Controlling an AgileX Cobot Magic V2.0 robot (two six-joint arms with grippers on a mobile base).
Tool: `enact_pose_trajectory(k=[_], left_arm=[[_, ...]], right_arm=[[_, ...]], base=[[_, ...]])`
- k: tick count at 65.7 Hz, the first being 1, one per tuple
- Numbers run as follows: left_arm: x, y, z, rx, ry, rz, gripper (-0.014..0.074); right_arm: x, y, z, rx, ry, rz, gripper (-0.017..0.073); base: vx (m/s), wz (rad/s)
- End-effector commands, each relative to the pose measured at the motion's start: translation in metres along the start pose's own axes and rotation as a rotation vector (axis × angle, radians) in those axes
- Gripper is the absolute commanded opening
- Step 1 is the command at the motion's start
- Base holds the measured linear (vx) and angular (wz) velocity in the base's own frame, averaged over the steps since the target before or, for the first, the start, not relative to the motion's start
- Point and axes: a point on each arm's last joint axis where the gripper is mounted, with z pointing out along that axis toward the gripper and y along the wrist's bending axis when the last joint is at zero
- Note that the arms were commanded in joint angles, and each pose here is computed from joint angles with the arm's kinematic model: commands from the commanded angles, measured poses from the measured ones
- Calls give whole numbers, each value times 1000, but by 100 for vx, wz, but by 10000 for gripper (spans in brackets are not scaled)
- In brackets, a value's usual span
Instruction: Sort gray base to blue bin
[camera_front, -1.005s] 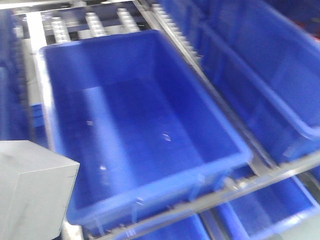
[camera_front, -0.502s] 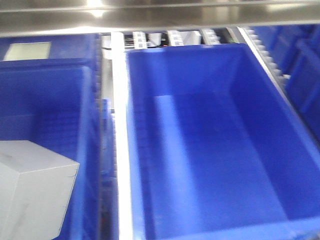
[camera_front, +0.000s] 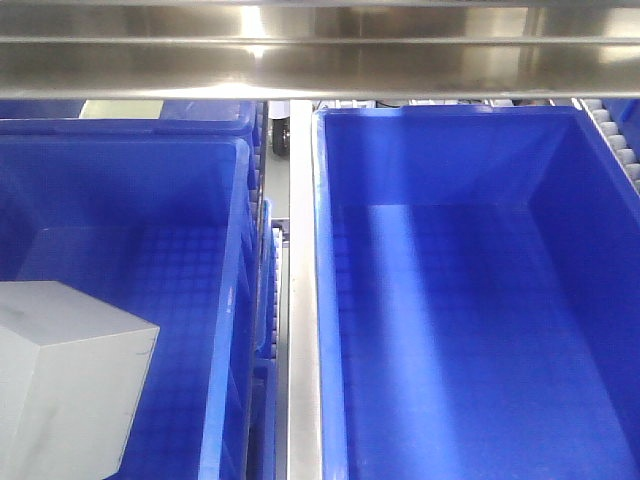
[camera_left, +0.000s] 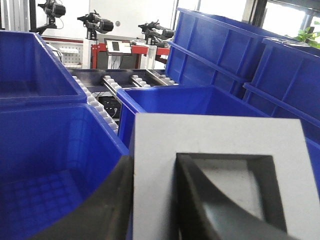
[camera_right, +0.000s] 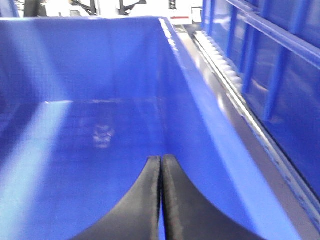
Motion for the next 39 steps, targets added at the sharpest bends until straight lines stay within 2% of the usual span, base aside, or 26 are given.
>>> enact_pose_trajectory(k=[1,39], left_arm=[[-19,-5,-2,34,-124,-7,-6],[-19,-5,-2,34,-124,-7,-6]], right_arm=[[0,0,1,1,-15,-16,-5],[0,0,1,1,-15,-16,-5]], base=[[1,6],[0,0]])
